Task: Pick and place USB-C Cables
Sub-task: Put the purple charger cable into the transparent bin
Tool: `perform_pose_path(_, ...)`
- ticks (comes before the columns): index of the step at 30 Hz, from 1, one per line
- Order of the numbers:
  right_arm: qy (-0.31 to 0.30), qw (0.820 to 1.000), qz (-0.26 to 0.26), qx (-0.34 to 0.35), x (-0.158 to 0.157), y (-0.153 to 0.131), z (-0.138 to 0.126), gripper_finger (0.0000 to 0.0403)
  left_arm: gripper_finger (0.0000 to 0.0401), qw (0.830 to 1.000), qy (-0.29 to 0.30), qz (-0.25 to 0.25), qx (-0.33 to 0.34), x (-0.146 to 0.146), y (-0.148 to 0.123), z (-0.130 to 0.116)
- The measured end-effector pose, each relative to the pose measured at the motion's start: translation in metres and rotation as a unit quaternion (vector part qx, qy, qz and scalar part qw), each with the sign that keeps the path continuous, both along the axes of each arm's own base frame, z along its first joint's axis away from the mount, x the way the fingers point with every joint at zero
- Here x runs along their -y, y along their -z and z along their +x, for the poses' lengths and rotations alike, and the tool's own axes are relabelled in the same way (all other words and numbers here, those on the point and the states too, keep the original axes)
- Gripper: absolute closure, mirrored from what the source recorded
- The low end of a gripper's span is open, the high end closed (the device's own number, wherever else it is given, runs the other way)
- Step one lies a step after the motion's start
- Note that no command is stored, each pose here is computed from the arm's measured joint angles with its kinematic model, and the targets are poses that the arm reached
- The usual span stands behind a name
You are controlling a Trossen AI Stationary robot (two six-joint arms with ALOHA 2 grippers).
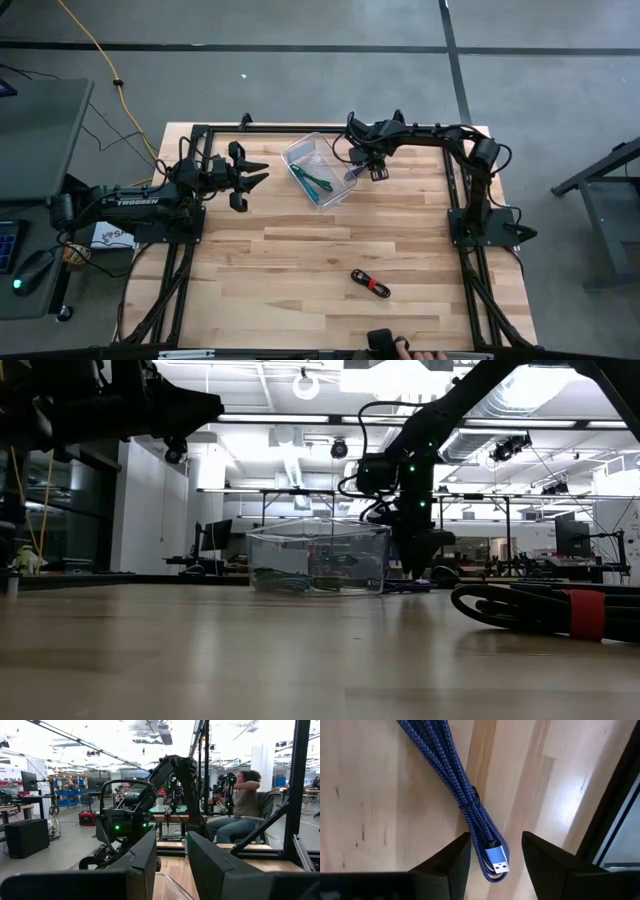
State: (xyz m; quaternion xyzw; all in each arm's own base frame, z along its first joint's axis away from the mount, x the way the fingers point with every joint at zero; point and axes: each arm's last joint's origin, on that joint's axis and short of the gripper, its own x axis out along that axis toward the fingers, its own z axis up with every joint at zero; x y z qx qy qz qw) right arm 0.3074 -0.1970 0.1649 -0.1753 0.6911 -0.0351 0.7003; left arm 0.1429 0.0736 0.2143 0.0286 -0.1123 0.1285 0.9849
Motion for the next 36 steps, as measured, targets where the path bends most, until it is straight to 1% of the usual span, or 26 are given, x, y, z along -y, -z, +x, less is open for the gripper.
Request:
perform_pose_path(3, 0.019, 1.000, 0.001, 0.006, 0.000, 0.000, 0.000, 0.0234, 0.0311, 1.000, 0.000, 0.000, 0.000, 0.000, 0.000, 0.000)
perform_pose_path(10, 0.020, 1.000, -0.005, 0.005, 0.002, 0.000, -0.001, 0.0234, 0.0311, 1.000, 0.000, 0.000, 0.000, 0.000, 0.000, 0.000)
perform_pose_path(11, 0.019, 1.000, -0.007, 0.003, 0.002, 0.000, -0.001, 0.0233, 0.0311, 1.000, 0.000, 0.000, 0.000, 0.000, 0.000, 0.000)
perform_pose_path(13, -0.007, 1.000, -0.013, -0.009, 0.003, 0.000, -0.001, 0.0233, 0.0311, 1.000, 0.000, -0.001, -0.002, 0.000, 0.000, 0.000)
perform_pose_path(15, -0.019, 1.000, -0.013, -0.019, 0.003, 0.000, -0.002, 0.0234, 0.0311, 1.000, 0.000, -0.001, -0.002, 0.000, 0.000, 0.000)
perform_pose_path(17, -0.015, 1.000, -0.005, -0.014, 0.003, 0.000, -0.003, 0.0234, 0.0311, 1.000, 0.000, -0.001, -0.002, 0.000, 0.000, 0.000)
perform_pose_path(19, -0.016, 1.000, 0.017, 0.003, 0.002, 0.001, -0.002, 0.0233, 0.0311, 1.000, 0.000, -0.002, -0.003, 0.000, 0.001, 0.000)
perform_pose_path(22, -0.030, 0.998, 0.044, 0.018, 0.003, 0.001, -0.002, 0.0234, 0.0311, 1.000, 0.000, -0.002, -0.003, 0.000, 0.001, 0.000)
perform_pose_path(25, -0.045, 0.998, 0.044, 0.014, 0.005, 0.001, -0.004, 0.0234, 0.0311, 1.000, 0.000, -0.002, -0.003, 0.000, 0.001, 0.000)
perform_pose_path(36, -0.025, 0.997, 0.062, 0.024, 0.015, 0.003, -0.013, 0.0234, 0.0311, 1.000, 0.000, -0.002, -0.003, 0.000, 0.001, 0.000)
